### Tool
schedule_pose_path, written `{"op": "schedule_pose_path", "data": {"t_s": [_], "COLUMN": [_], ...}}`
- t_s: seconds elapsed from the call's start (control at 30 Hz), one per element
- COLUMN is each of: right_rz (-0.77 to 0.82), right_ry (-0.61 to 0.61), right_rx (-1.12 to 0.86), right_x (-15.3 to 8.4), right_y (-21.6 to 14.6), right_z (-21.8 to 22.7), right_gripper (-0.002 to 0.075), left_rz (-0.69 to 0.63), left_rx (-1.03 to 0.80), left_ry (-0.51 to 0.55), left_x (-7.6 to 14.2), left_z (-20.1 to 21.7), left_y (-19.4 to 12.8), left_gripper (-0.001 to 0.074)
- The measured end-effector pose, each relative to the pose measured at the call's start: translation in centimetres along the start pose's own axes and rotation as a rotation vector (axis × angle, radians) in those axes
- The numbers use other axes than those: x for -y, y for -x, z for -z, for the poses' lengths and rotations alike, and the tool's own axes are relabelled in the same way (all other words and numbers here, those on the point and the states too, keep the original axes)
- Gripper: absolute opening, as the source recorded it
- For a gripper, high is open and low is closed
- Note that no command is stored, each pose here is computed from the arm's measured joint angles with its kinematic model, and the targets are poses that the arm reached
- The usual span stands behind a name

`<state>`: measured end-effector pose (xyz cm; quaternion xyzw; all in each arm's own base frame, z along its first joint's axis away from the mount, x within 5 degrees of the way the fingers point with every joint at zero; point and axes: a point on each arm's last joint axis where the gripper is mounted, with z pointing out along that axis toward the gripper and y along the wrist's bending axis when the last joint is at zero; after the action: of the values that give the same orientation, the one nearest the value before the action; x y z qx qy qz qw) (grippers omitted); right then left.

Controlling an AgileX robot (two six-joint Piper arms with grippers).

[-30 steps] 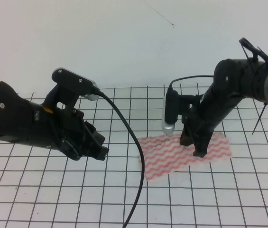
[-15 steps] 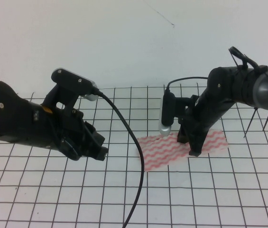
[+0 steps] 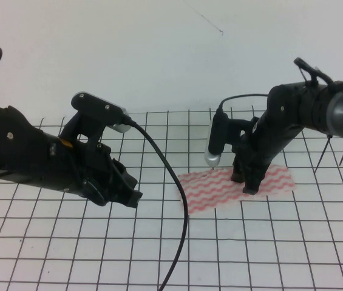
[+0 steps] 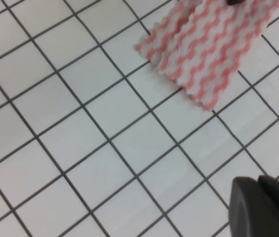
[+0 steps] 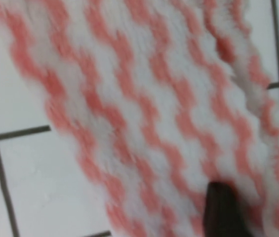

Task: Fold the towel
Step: 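Fold the patterned cloth into a small square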

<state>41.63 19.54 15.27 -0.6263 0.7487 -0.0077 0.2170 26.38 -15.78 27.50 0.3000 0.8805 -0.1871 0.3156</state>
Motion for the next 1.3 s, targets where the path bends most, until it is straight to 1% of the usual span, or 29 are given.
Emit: {"op": "schedule_pose_path", "data": {"t_s": [0.03,0.1,0.17,0.3,0.4,0.53,0.67,0.8,0.9,1.13,1.2,1.3], "right_rz": [0.006,0.016,0.028,-0.002,0.005,-0.003,-0.006,-0.004,-0.002,-0.016,-0.023,-0.016], "right_ry": [-0.006,-0.022,0.004,0.056,0.074,0.094,0.112,0.180,0.203,0.239,0.243,0.242], "right_rx": [0.004,0.027,0.081,0.194,0.208,0.208,0.198,0.167,0.156,0.160,0.168,0.172], "right_x": [0.1,0.3,0.3,0.3,0.4,0.7,0.7,0.0,-0.3,-1.0,-1.1,-1.1], "right_y": [0.1,0.6,1.4,3.0,4.0,4.7,4.7,4.2,4.0,4.2,4.4,4.5], "right_z": [0.6,2.0,3.2,3.7,2.8,1.1,-0.2,-1.4,-1.9,-2.8,-2.8,-2.6], "right_gripper": [0.0287,0.0311,0.0323,0.0329,0.0329,0.0330,0.0330,0.0330,0.0328,0.0277,0.0244,0.0169], "left_rz": [0.000,0.000,0.010,0.061,0.116,0.146,0.140,0.141,0.141,0.141,0.141,0.141], "left_rx": [0.000,0.000,0.012,0.040,0.069,0.109,0.115,0.112,0.112,0.112,0.112,0.112], "left_ry": [0.000,0.000,0.008,0.027,0.056,0.094,0.097,0.095,0.095,0.095,0.095,0.095], "left_x": [0.0,0.0,-0.1,-0.6,-1.6,-2.6,-2.5,-2.5,-2.5,-2.5,-2.5,-2.5], "left_z": [0.0,0.0,0.0,0.8,2.2,4.0,4.4,4.4,4.4,4.4,4.4,4.4], "left_y": [0.0,0.0,0.1,0.3,0.4,0.2,0.2,0.2,0.2,0.2,0.2,0.2], "left_gripper": [-0.0001,-0.0001,-0.0001,-0.0001,-0.0001,-0.0001,-0.0001,-0.0001,-0.0001,-0.0001,-0.0001,-0.0001]}}
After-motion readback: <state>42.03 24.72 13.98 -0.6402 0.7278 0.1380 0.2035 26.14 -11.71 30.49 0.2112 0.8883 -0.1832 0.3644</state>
